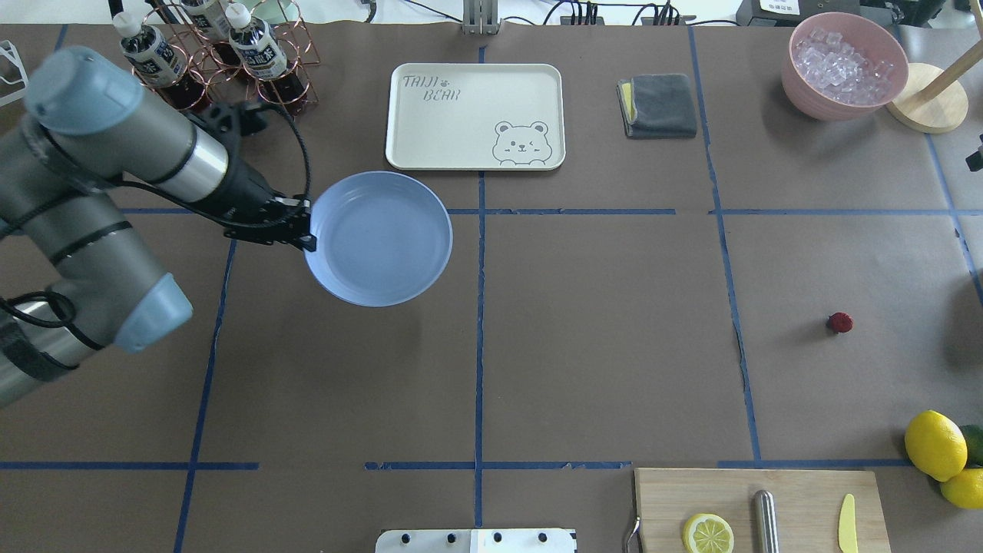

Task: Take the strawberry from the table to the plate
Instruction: 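Grip the plate rim with the left gripper and slide it toward the table center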

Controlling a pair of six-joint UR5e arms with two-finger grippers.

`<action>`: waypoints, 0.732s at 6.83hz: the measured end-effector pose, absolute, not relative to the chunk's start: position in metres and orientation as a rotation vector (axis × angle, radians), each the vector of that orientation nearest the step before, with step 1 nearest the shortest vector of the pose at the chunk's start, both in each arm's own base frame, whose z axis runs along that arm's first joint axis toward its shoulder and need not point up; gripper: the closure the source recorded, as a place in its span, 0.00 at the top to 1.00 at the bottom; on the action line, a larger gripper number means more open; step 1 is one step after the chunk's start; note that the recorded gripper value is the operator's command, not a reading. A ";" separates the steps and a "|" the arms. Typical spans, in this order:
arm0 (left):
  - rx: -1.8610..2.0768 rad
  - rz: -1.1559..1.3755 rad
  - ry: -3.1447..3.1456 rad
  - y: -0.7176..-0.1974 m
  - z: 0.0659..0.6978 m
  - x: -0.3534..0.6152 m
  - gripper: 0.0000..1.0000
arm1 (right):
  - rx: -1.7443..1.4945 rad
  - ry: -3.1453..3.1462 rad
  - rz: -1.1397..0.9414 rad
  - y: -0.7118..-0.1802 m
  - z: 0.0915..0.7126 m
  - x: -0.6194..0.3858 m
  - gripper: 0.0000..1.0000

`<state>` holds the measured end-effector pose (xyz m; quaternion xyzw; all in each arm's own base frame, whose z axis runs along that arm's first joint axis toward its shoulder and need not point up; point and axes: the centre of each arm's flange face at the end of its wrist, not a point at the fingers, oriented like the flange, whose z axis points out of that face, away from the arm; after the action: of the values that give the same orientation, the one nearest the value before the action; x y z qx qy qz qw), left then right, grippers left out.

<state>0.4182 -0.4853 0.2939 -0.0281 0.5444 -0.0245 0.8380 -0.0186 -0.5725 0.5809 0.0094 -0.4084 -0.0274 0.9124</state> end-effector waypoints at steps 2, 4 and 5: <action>-0.068 -0.057 1.162 -0.456 0.277 0.496 0.00 | 0.018 -0.842 -0.057 -0.572 0.582 -0.019 1.00; -0.080 -0.031 1.183 -0.439 0.284 0.533 0.00 | 0.019 -0.842 -0.058 -0.571 0.581 -0.019 1.00; -0.085 -0.022 1.188 -0.433 0.285 0.541 0.00 | 0.020 -0.842 -0.058 -0.571 0.580 -0.019 1.00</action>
<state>0.5408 -0.4331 0.2850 -0.0402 0.5594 -0.0101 0.8278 -0.0190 -0.5712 0.5804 0.0098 -0.4087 -0.0280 0.9122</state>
